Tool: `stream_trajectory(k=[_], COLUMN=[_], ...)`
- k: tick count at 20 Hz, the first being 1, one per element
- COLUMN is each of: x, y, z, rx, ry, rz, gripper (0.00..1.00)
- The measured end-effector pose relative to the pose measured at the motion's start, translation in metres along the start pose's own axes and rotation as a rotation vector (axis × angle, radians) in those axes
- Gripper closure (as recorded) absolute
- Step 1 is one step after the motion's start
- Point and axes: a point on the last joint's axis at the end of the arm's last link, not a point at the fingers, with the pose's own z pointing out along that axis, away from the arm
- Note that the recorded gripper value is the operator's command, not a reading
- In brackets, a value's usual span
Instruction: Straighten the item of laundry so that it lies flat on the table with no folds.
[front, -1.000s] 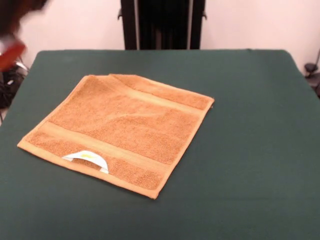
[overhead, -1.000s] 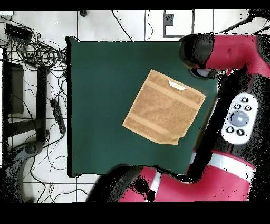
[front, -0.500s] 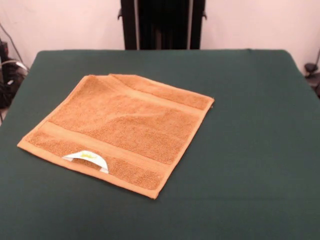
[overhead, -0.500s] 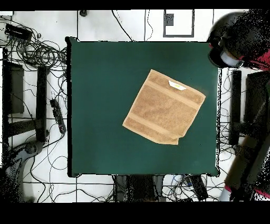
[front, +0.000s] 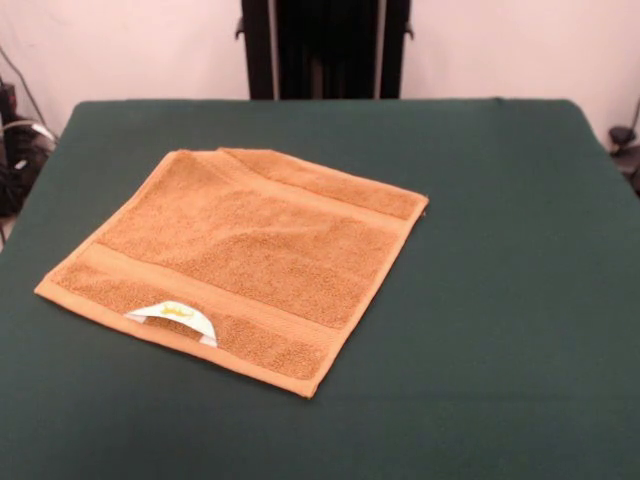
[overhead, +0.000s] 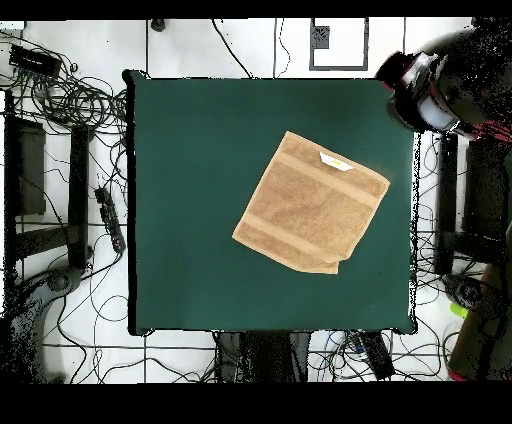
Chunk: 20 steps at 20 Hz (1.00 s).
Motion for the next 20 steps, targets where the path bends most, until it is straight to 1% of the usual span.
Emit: stream_trajectory(k=[3, 6, 11, 12, 20], x=[0.010, 0.022, 0.038, 0.045, 0.069], y=[-0.003, -0.003, -0.012, -0.019, -0.049], z=[0.013, 0.031, 0.057, 0.070, 0.112], rx=[-0.005, -0.016, -0.044, -0.042, 0.005], ry=[-0.007, -0.034, -0.071, -0.087, -0.107], rz=[-0.007, -0.029, -0.037, -0.047, -0.110], gripper=[1.00, 1.00, 1.00, 1.00, 1.00])
